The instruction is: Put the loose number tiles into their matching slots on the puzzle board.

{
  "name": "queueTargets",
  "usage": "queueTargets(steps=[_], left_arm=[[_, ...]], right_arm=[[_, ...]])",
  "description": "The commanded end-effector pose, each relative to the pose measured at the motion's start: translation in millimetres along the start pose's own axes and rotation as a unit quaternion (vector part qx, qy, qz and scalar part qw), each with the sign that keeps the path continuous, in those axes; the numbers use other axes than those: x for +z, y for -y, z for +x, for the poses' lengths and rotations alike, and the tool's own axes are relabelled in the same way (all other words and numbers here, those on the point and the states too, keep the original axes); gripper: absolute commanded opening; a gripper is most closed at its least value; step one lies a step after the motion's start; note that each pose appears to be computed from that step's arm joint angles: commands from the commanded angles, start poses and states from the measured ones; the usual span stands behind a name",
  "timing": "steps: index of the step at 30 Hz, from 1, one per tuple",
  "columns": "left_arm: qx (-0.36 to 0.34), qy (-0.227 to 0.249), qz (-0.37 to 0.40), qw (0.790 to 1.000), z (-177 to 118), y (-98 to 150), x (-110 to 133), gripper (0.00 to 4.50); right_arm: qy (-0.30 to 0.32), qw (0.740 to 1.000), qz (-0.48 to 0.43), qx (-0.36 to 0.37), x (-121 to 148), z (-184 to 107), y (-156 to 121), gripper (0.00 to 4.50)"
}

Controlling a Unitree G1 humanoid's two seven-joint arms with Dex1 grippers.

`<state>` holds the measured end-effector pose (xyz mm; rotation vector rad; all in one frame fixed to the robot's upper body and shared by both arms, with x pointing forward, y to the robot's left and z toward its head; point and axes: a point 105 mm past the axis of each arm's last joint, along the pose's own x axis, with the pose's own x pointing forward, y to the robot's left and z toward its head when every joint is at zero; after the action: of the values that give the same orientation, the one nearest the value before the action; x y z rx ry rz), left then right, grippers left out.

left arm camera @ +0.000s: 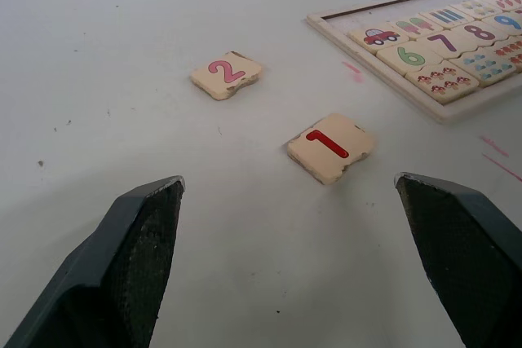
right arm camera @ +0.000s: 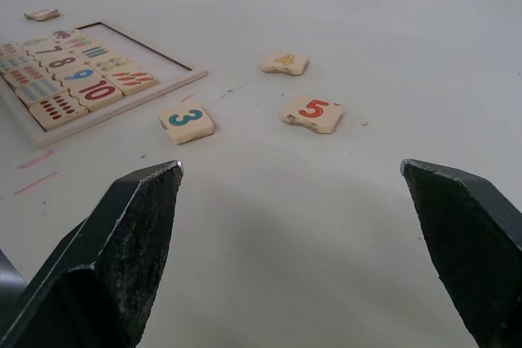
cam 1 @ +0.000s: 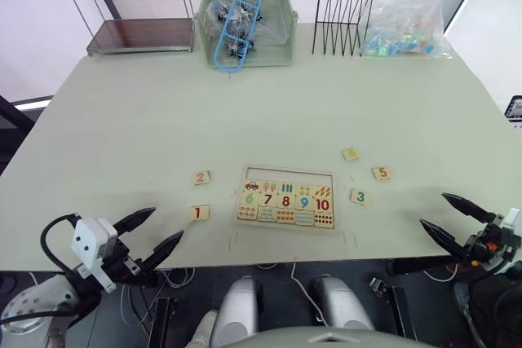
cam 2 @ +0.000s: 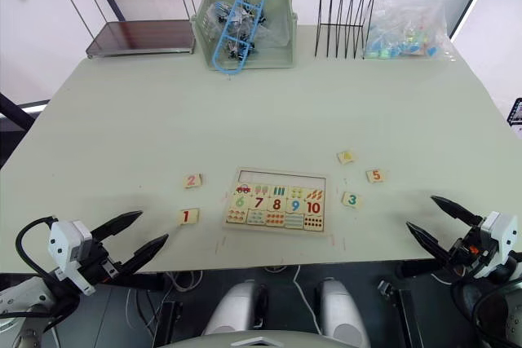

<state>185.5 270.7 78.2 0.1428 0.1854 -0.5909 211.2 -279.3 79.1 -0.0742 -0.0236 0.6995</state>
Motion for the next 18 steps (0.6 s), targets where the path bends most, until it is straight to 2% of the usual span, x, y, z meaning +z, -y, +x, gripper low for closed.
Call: queueTargets(steps=[1, 18], left_arm=[[-0.004, 0.003, 0.015, 1.000, 0.0, -3.6, 3.5, 4.40], [-0.010, 0.009, 0.012, 1.000, 0.6, -11.2, 0.8, 4.40]], right_arm=[[0.011, 1.000, -0.015, -0.005, 10.2, -1.0, 1.0, 4.50], [0.010, 1.000, -0.020, -0.012, 17.6, 3.5, -1.7, 4.50]])
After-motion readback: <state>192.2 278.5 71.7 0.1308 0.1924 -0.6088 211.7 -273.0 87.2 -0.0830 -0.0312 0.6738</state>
